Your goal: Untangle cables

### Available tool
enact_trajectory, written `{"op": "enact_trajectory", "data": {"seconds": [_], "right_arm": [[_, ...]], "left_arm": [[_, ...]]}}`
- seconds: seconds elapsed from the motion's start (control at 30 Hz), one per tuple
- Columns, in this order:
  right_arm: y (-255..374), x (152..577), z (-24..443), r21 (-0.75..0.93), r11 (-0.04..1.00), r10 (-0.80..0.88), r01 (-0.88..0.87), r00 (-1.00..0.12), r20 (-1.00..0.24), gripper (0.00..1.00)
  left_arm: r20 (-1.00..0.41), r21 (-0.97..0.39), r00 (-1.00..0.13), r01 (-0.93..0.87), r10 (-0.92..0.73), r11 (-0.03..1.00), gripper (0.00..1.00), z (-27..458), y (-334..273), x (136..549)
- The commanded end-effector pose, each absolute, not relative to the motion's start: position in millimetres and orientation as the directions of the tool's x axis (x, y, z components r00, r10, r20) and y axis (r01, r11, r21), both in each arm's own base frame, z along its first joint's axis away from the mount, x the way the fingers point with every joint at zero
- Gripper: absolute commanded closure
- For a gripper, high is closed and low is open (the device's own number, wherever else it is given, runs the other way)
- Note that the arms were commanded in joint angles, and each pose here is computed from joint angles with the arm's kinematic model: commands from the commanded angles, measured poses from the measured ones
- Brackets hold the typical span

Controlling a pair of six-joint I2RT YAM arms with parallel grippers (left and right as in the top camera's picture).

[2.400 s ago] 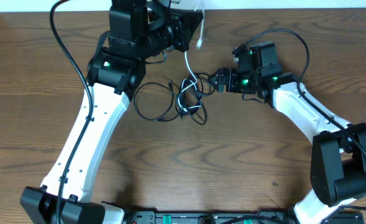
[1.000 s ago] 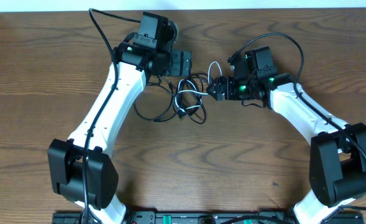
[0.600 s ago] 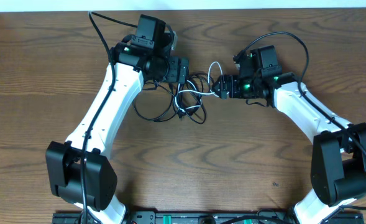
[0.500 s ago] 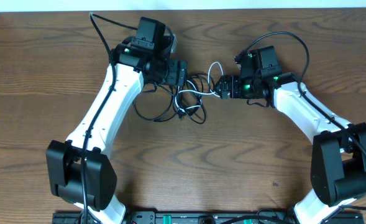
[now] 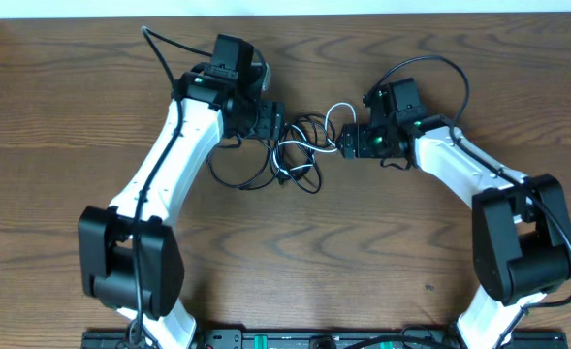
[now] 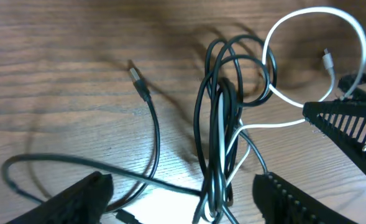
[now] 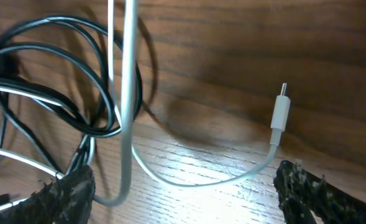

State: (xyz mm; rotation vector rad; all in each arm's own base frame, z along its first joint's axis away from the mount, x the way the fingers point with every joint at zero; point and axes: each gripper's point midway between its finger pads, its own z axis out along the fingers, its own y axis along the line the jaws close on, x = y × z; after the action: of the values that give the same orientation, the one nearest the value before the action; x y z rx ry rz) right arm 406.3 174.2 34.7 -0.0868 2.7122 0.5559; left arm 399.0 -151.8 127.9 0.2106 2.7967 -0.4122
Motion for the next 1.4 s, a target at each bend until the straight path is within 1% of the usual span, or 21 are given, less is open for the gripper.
{"op": "enact_trajectory", "data": {"seconds": [0.0,0.13,0.33,0.43,0.53,0.6,0.8,0.9,0.93,1.0,1.13,1.23,1.3,1.37], "right_arm": [[176,405,33,0.36,0.921,-0.002,-0.147,-0.928,-0.373,0.11],[176,405,33,0.36,0.921,-0.003,-0.147,-0.928,-0.373,0.09],[176,406,33,0.361,0.921,-0.002,-0.148,-0.927,-0.376,0.09],[176,406,33,0.361,0.921,-0.002,-0.148,-0.927,-0.375,0.09],[176,406,33,0.36,0.921,-0.002,-0.148,-0.927,-0.376,0.09],[176,406,33,0.361,0.921,-0.002,-0.148,-0.927,-0.376,0.09],[176,406,33,0.36,0.921,-0.002,-0.148,-0.927,-0.376,0.09],[176,406,33,0.361,0.921,-0.002,-0.148,-0.927,-0.376,0.09],[176,406,33,0.361,0.921,-0.002,-0.148,-0.927,-0.376,0.09],[176,406,33,0.361,0.921,-0.002,-0.148,-0.927,-0.375,0.09],[177,406,33,0.366,0.918,-0.002,-0.152,-0.926,-0.378,0.09],[200,409,53,0.496,0.839,-0.008,-0.223,-0.917,-0.399,0.11],[217,412,75,0.585,0.756,-0.011,-0.295,-0.899,-0.439,0.12],[228,417,102,0.639,0.674,-0.011,-0.37,-0.87,-0.493,0.13]], "left_arm": [[-0.26,-0.305,-0.957,0.205,0.126,0.93,0.29,108,-164,393],[-0.225,-0.323,-0.965,0.202,0.133,0.925,0.43,94,-169,392],[-0.233,-0.323,-0.964,0.205,0.132,0.924,0.52,90,-170,397],[-0.232,-0.323,-0.964,0.205,0.132,0.924,0.6,89,-170,397],[-0.229,-0.323,-0.964,0.204,0.133,0.924,0.66,89,-170,396],[-0.226,-0.323,-0.965,0.203,0.133,0.925,0.68,89,-170,396],[-0.197,-0.32,-0.971,0.193,0.135,0.927,0.69,80,-168,388],[-0.188,-0.319,-0.973,0.19,0.134,0.929,0.81,77,-166,386],[-0.192,-0.319,-0.972,0.191,0.134,0.928,0.87,77,-167,387],[-0.208,-0.321,-0.969,0.195,0.132,0.927,0.92,78,-167,390],[-0.238,-0.324,-0.963,0.204,0.129,0.924,0.93,83,-169,397],[-0.301,-0.327,-0.945,0.225,0.124,0.918,0.93,108,-172,405],[-0.348,-0.332,-0.93,0.243,0.121,0.911,0.93,127,-173,409],[-0.407,-0.354,-0.904,0.287,0.129,0.89,0.93,151,-179,410]]}}
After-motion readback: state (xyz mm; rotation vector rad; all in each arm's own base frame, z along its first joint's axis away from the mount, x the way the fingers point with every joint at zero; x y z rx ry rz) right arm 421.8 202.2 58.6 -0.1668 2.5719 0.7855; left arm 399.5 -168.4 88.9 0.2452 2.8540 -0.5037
